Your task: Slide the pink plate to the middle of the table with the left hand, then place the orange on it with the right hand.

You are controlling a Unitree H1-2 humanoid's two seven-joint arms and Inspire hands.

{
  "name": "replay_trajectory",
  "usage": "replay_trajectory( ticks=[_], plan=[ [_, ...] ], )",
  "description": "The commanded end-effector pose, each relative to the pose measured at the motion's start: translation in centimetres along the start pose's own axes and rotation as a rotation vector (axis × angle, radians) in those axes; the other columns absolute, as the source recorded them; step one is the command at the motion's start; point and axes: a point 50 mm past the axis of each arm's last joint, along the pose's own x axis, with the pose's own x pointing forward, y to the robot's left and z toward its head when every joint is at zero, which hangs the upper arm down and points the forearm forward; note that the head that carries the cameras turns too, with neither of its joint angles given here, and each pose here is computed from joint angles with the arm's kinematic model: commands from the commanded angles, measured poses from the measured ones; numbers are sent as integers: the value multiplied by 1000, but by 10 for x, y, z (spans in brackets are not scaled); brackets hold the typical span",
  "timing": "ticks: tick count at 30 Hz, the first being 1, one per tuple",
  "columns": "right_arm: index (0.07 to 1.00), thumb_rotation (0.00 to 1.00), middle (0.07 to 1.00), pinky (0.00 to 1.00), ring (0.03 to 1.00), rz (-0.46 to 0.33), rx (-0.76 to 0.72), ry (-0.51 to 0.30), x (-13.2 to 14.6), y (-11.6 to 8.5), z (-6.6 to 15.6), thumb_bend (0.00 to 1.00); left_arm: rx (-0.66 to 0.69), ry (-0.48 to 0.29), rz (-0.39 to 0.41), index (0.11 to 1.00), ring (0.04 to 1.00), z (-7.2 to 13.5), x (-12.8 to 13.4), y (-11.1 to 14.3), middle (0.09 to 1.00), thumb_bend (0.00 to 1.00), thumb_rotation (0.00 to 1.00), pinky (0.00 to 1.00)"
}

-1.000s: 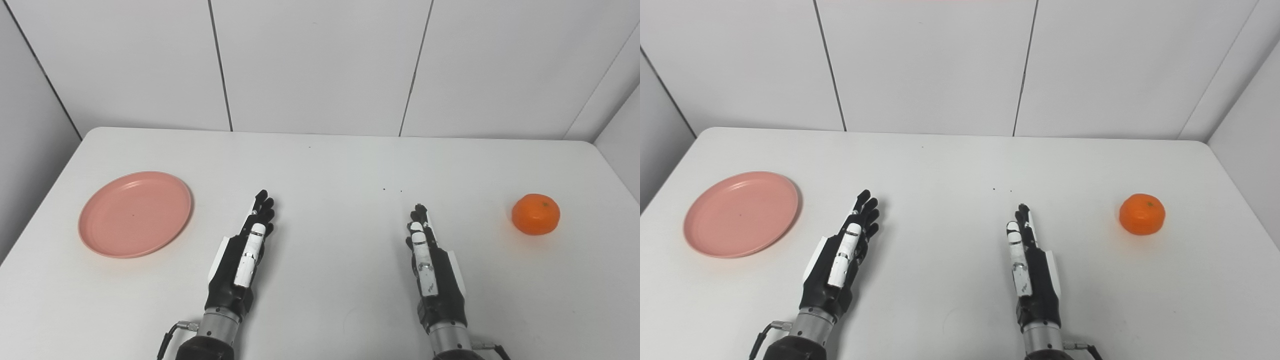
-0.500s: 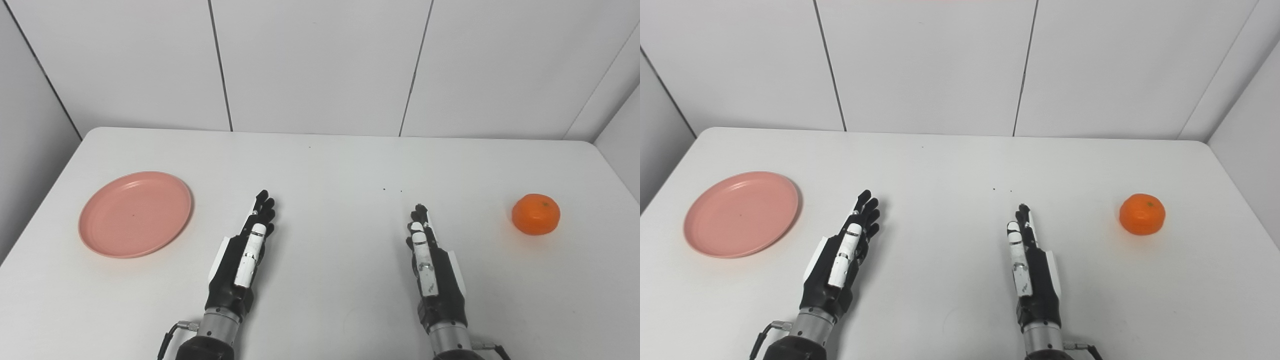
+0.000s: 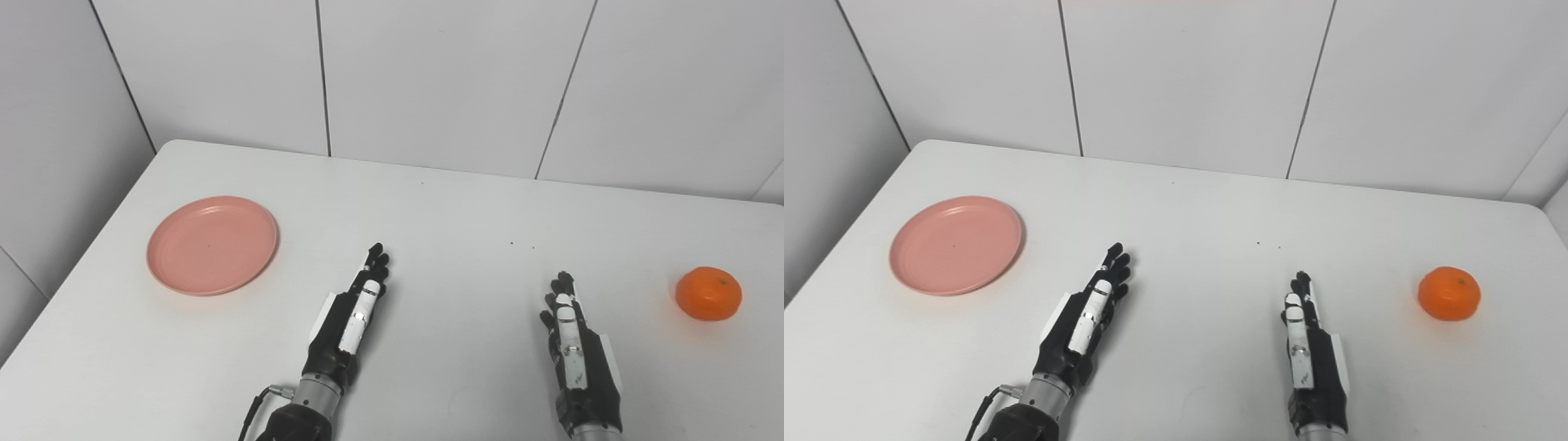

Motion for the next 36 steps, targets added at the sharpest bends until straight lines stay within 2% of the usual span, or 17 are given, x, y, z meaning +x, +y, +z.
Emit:
replay_trajectory(
  ticks=[1, 11, 36],
  plan=[
    [1000, 1000, 1000, 1000, 1000, 9, 15, -69, 2, -2, 8, 195, 0, -72, -1, 1000, 1000, 9, 5, -8, 1000, 345, 1000, 1000],
    [1000, 1000, 1000, 1000, 1000, 33, 32, -77, 0, -9, 5, 201, 0, -48, 8, 1000, 1000, 4, 5, -20, 1000, 337, 1000, 992],
    [1000, 1000, 1000, 1000, 1000, 27, 26, -81, -3, -8, 8, 165, 10, -42, -15, 999, 995, 3, 6, -19, 1000, 372, 1000, 982]
  ],
)
